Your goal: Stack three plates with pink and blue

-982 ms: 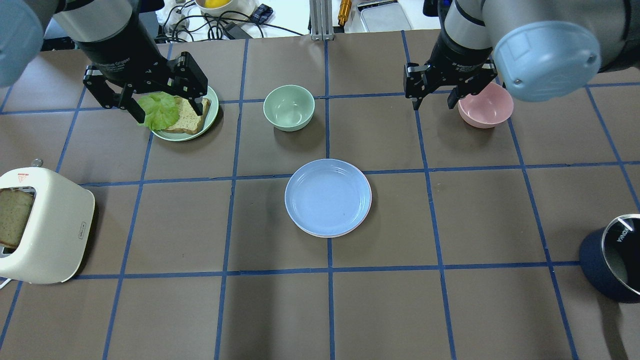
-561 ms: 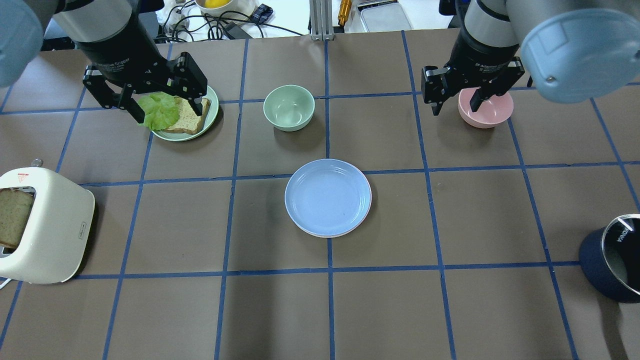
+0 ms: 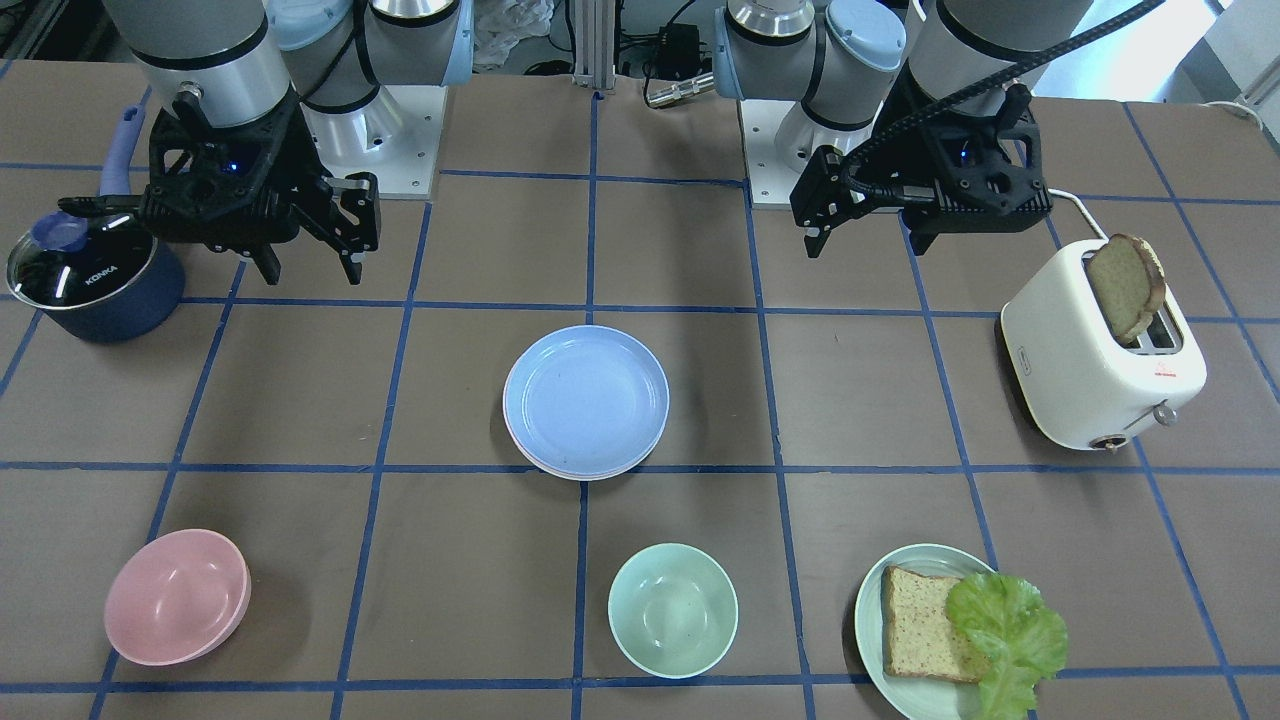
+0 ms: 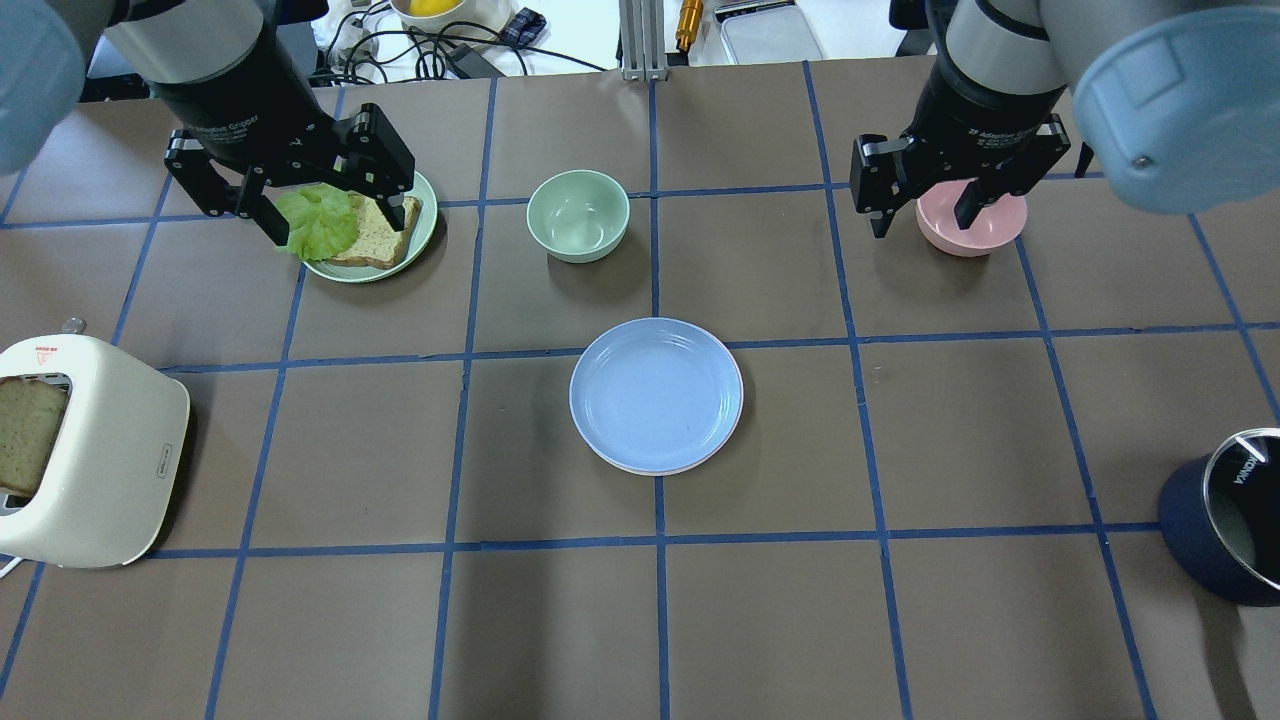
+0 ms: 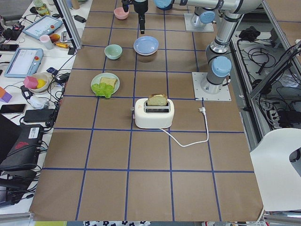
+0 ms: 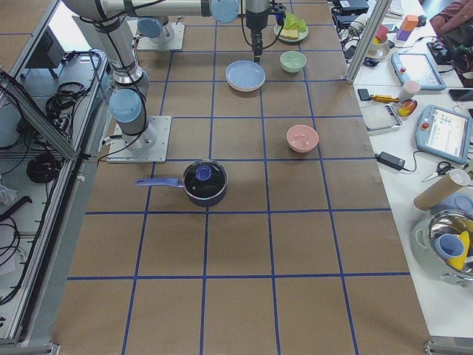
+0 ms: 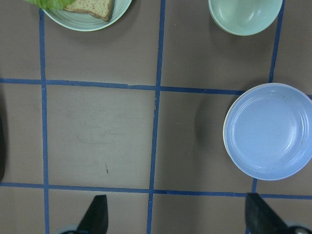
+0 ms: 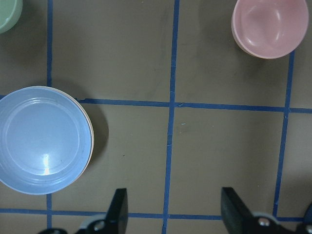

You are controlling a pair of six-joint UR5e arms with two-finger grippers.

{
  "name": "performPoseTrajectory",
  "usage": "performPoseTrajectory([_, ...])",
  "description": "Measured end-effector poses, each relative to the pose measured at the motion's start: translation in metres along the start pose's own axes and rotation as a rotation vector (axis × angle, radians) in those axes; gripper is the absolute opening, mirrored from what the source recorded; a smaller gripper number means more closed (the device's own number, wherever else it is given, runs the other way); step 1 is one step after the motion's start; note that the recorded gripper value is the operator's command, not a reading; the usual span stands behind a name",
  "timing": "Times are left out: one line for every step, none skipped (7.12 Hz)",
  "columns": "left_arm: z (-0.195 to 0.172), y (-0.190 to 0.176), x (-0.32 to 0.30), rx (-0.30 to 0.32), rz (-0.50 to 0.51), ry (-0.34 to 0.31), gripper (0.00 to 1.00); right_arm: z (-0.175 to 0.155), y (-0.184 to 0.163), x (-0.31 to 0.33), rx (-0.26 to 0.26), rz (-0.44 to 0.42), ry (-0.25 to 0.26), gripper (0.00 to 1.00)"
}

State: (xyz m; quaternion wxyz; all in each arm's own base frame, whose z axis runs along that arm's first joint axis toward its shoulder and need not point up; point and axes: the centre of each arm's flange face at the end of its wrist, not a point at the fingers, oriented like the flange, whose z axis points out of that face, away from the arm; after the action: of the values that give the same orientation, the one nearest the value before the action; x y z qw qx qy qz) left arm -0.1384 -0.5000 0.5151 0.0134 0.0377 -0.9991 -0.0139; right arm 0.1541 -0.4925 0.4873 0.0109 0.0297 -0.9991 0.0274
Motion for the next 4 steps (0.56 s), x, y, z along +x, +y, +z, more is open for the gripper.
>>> performPoseTrajectory([-0.0005, -0.0003, -0.0013, 0.002, 0.014, -0.010, 1.00, 0.0005, 0.0002, -0.0006, -0.002, -0.002, -0.005, 1.00])
performPoseTrajectory([-0.0009, -0.0005, -0.0029, 0.003, 0.039, -0.023, 1.00, 0.0013, 0.0004, -0.0012, -0.004, -0.004, -0.008, 1.00])
performPoseTrajectory([-0.0009, -0.0006, -0.0034, 0.004, 0.053, -0.029, 1.00, 0.0001, 0.0003, -0.0024, -0.002, -0.005, -0.017, 1.00])
performPoseTrajectory([-0.0007, -0.0012, -0.0037, 0.005, 0.059, -0.031, 1.00, -0.0020, -0.0001, -0.0040, 0.002, -0.007, -0.034, 1.00])
